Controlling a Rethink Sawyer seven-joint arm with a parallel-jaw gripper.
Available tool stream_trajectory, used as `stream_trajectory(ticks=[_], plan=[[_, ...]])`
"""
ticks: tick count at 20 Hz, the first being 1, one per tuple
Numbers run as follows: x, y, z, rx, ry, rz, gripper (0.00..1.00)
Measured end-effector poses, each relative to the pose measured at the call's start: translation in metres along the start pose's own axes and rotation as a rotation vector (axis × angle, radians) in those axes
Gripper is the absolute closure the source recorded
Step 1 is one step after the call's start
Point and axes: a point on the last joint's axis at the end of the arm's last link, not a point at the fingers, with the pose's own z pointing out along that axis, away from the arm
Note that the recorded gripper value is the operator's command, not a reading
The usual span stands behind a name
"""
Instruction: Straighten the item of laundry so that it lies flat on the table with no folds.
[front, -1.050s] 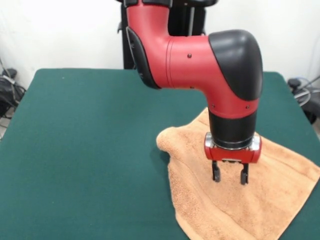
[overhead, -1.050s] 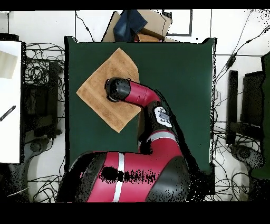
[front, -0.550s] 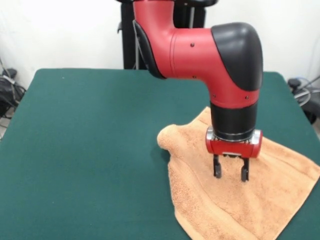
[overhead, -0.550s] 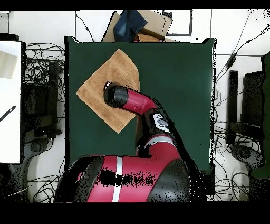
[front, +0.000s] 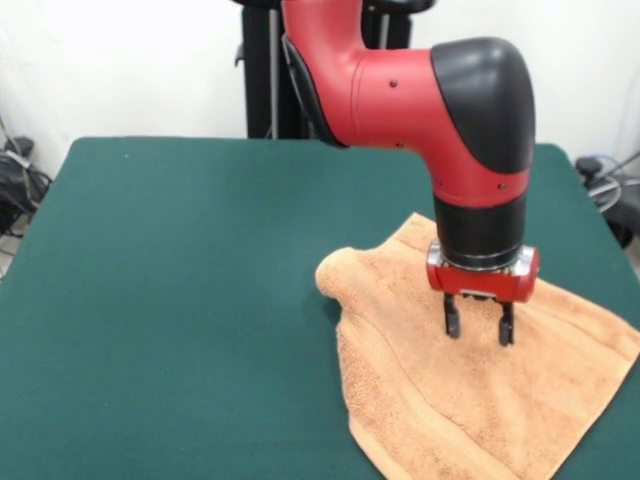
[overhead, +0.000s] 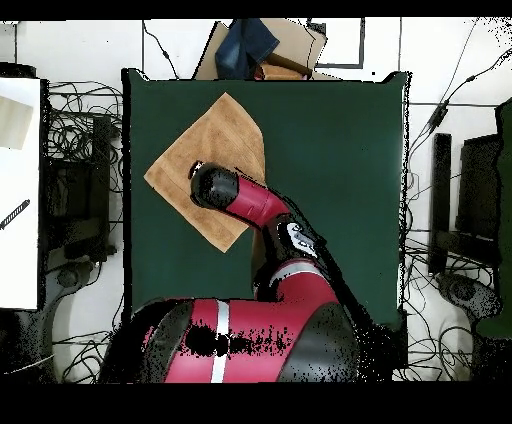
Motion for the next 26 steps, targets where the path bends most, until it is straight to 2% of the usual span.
stream_trajectory(ticks=[8, 17, 23, 24, 26], plan=[[0.022, 0.009, 0.000, -0.006, 0.027, 0.040, 0.00], [0.054, 0.031, 0.001, -0.003, 0.071, 0.045, 0.00], [0.079, 0.057, 0.004, -0.002, 0.090, 0.008, 0.00], [0.088, 0.063, 0.010, 0.007, 0.095, -0.011, 0.00], [0.091, 0.065, 0.015, 0.021, 0.089, -0.027, 0.00]])
